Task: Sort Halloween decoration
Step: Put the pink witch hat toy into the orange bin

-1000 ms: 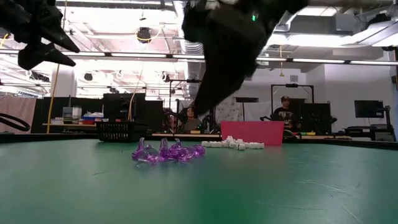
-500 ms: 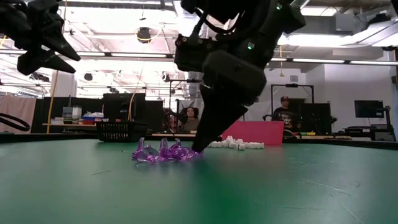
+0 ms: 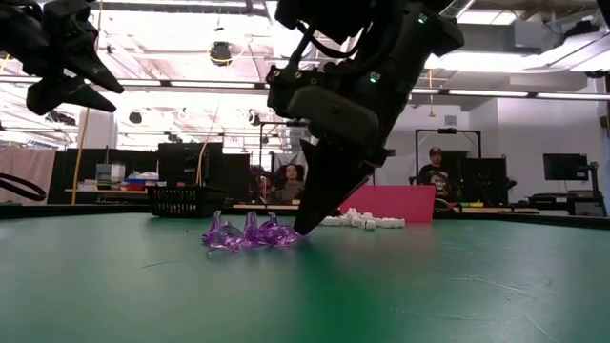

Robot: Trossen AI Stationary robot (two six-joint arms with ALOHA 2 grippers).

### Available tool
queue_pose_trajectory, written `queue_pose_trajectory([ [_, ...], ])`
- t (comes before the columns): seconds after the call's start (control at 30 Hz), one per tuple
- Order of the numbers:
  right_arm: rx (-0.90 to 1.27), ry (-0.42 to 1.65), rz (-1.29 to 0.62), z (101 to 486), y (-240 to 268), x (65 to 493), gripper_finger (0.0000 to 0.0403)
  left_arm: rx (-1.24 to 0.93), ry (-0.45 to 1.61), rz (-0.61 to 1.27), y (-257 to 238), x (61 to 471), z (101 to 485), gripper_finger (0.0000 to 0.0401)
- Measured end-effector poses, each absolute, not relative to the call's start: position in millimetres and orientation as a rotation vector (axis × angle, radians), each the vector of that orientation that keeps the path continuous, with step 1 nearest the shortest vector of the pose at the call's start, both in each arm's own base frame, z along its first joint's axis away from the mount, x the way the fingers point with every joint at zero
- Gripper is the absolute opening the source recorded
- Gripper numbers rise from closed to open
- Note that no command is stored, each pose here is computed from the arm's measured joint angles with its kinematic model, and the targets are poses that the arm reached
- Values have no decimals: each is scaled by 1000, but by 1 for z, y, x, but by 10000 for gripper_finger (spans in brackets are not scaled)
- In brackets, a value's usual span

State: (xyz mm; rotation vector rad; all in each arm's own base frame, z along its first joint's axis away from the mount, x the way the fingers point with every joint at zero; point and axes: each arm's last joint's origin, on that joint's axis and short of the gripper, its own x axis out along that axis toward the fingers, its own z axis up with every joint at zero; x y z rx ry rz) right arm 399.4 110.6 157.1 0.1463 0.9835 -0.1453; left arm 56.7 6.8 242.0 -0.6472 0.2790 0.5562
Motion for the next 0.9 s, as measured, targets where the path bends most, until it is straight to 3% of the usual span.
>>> queue_pose_trajectory([
  [0.07, 159, 982, -152, 157, 111, 399, 16, -647, 279, 556, 7, 57, 242, 183],
  [0.5, 145, 1033, -133, 188, 119, 405, 16, -649, 278, 556, 7, 57, 242, 183],
  [0.8, 106, 1192, -74, 208, 133, 392, 16, -651, 278, 557, 7, 57, 242, 183],
  [0.9, 65, 1170, -77, 209, 139, 391, 36, -645, 279, 556, 7, 57, 242, 183],
])
